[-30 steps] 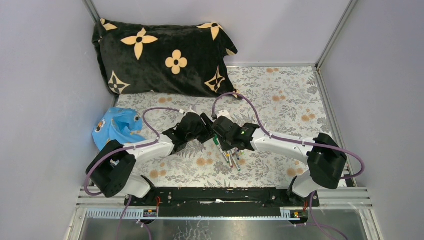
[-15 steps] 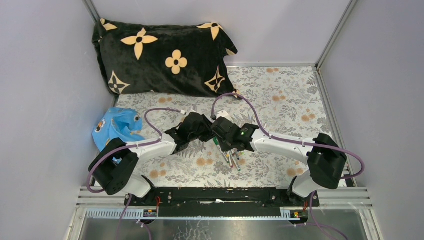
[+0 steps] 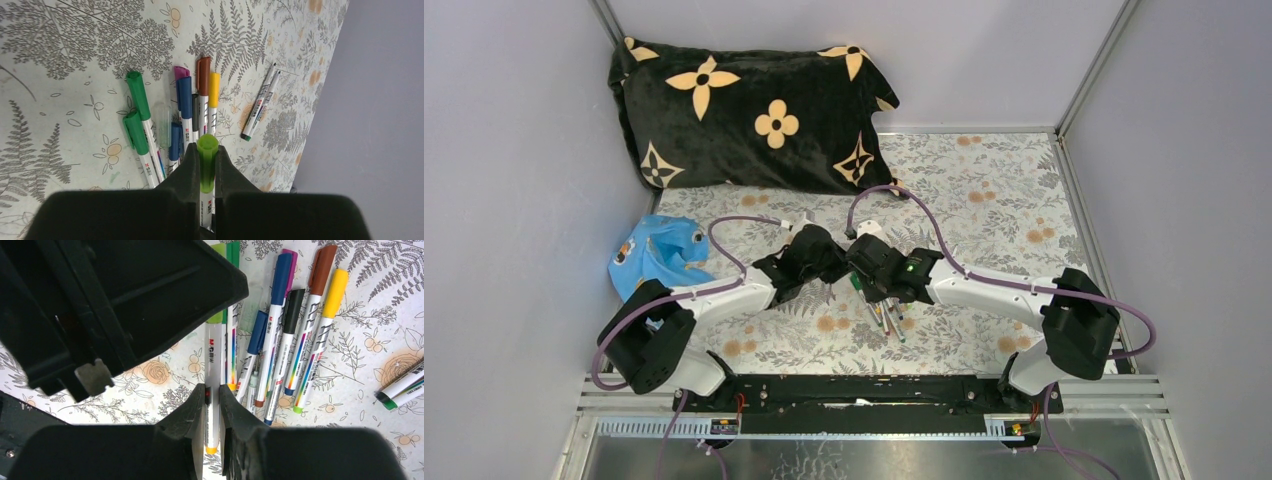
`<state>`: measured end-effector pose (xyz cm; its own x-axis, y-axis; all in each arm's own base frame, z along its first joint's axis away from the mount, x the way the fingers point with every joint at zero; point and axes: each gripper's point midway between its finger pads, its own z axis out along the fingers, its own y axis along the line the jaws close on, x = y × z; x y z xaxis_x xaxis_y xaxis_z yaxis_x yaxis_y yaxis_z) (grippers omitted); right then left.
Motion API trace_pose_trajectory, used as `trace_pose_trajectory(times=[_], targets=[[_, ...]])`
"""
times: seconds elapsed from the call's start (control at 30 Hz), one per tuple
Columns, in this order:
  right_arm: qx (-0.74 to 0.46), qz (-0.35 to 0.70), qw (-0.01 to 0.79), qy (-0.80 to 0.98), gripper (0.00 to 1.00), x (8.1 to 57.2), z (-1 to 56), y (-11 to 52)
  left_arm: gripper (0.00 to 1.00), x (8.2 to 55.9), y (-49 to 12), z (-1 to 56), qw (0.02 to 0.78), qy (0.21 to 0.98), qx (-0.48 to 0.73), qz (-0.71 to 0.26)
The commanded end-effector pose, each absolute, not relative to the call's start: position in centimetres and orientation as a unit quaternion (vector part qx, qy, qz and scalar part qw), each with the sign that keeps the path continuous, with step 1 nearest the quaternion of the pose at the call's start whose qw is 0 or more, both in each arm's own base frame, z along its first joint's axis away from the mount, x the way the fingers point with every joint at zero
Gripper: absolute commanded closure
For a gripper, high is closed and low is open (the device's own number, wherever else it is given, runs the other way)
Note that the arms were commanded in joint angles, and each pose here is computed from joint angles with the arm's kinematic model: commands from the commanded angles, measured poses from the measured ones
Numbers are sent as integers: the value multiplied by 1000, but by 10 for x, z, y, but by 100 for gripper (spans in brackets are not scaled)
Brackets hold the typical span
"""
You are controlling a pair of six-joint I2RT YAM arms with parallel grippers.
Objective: Open the pen caps
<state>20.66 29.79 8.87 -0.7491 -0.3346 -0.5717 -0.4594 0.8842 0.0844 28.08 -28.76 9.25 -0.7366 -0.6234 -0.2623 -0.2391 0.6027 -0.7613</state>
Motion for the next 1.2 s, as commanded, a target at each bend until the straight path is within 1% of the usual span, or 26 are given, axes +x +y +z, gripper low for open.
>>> trace_pose_trajectory(times=[0.0,0.2,0.33,0.5,0.63,0.73,0.8,0.9,1.03,1.17], targets=[[-211,140,286,924,100,196,99,304,100,301,-274,119,318,831,-282,-359],[-211,152,267,928,100,168,76,292,100,327,-263,128,304,813,-314,-385],[-203,150,260,932,100,152,64,280,100,345,-251,133,307,808,-328,-380],[-195,152,257,934,100,142,55,274,100,356,-246,134,307,806,-338,-376],[-178,137,276,935,100,146,57,264,100,359,-248,133,307,812,-326,-374],[-152,115,312,931,100,158,75,253,100,353,-241,125,313,839,-294,-333],[-125,101,347,924,100,170,94,244,100,346,-227,110,323,867,-267,-269],[-77,62,393,914,100,189,115,225,100,332,-209,90,325,890,-247,-202],[-17,18,403,915,100,209,119,199,92,318,-194,64,315,911,-227,-139],[28,-2,400,916,100,225,112,178,89,310,-183,51,315,920,-214,-91]])
